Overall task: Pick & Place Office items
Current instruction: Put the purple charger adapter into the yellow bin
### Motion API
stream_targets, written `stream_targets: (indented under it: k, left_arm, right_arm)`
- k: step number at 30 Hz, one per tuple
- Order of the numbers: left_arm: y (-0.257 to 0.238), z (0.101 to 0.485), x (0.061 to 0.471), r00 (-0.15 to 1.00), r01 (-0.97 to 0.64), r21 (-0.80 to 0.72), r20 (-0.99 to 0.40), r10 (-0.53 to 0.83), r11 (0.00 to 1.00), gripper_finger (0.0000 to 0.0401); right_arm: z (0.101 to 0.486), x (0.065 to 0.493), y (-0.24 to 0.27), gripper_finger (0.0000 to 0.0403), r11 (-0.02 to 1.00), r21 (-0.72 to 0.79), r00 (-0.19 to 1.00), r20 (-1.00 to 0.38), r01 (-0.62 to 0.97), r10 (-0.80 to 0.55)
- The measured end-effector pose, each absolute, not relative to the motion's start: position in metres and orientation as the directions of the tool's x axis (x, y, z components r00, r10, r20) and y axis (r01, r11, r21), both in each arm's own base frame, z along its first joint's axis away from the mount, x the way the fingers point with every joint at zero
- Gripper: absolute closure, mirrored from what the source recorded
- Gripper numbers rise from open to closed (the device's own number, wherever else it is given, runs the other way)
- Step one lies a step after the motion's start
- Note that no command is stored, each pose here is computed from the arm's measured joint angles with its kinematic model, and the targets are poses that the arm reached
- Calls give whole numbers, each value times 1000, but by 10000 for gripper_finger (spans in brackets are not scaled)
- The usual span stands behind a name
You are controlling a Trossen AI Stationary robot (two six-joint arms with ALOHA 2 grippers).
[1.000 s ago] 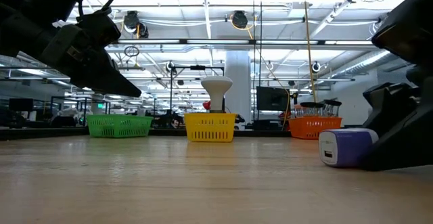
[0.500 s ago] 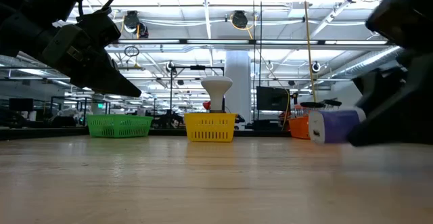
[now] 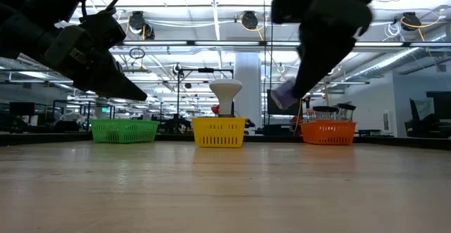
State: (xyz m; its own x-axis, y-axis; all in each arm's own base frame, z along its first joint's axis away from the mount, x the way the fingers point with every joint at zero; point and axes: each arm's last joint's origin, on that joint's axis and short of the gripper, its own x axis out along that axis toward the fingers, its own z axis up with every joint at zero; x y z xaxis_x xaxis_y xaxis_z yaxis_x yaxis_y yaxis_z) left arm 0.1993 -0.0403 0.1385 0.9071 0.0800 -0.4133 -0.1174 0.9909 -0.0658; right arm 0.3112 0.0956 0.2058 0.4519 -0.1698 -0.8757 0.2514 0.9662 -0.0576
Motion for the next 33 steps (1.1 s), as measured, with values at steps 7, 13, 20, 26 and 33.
stream_targets:
  k: [7, 13, 20, 26, 33]
  left_arm:
    - [-40, 139, 199, 907, -118, -66, -413, 80, 991, 396]
    - [-40, 139, 199, 907, -117, -66, -413, 80, 991, 396]
    - [-40, 139, 199, 907, -118, -66, -413, 80, 991, 396]
    - [-40, 139, 199, 907, -117, -66, -413, 80, 991, 395]
    - [-40, 139, 199, 907, -117, -66, -414, 80, 991, 395]
  right_arm:
    - [197, 333, 58, 276, 966, -88, 77, -991, 244, -110]
    - [181, 337, 45, 269, 962, -137, -107, -988, 237, -114]
    - [177, 341, 47, 254, 970, -105, -89, -992, 219, -88]
    - [177, 343, 47, 247, 974, -97, -73, -994, 206, -84]
    - [177, 344, 45, 254, 973, -94, -63, -995, 210, -83]
